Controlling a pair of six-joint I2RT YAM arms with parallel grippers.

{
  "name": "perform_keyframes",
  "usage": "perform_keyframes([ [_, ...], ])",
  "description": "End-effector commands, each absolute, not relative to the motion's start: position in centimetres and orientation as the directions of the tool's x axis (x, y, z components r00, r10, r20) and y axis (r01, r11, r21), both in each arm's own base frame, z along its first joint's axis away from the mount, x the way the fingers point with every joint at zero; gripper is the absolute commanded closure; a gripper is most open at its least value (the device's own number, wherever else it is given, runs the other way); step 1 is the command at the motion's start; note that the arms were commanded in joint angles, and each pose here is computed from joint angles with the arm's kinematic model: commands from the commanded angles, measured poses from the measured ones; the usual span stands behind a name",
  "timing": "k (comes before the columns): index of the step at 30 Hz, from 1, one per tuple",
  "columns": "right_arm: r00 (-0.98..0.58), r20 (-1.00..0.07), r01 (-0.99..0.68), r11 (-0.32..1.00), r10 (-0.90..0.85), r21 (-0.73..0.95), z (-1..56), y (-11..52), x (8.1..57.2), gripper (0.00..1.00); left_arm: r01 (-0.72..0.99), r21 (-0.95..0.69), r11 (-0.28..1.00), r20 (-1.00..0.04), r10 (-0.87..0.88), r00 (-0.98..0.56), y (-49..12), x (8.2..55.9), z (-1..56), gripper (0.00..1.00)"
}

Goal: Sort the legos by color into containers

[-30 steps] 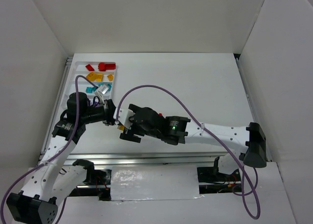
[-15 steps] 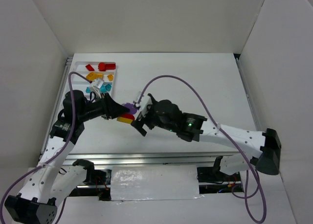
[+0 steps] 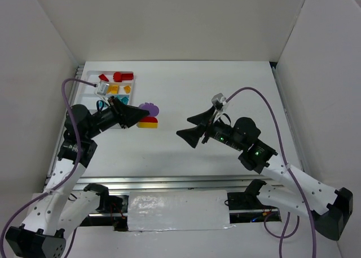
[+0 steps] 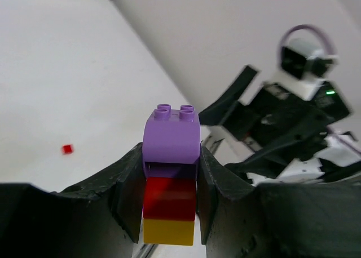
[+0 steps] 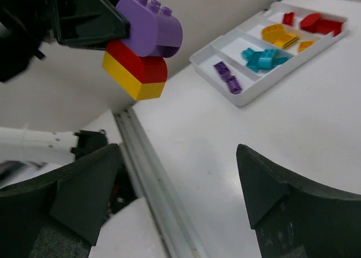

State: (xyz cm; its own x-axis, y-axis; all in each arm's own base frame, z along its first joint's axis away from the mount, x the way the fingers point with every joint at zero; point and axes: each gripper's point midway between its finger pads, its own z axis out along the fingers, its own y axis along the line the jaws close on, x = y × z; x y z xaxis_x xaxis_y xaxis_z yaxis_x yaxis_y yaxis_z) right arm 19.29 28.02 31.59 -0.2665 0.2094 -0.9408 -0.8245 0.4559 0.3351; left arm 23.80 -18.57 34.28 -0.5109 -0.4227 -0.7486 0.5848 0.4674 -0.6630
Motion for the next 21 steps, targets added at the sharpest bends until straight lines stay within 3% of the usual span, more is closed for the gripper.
perform_keyframes([
  [1,-0.416,-0.816,-0.81,0.244,0.401,0.533,34.6,29.3,17.7,0.09,0.777,-0.558,0.291,-0.788,-0.481,-0.385,-19.5,20.8,39.8,1.0],
  [3,-0.462,-0.782,-0.829,0.11,0.418,0.549,36.1,30.1,16.2,0.12,0.793,-0.562,0.237,-0.775,-0.487,-0.403,-19.7,20.0,40.1,1.0],
  [8,-0.478,-0.776,-0.867,-0.077,0.411,0.493,39.8,31.6,14.5,0.17,0.847,-0.513,0.139,-0.78,-0.489,-0.392,-20.2,18.0,40.9,1.0],
  [21,-0.545,-0.731,-0.835,-0.191,0.41,0.516,41.2,34.7,15.8,0.36,0.862,-0.5,0.09,-0.765,-0.513,-0.39,-20.2,17.0,40.9,1.0],
])
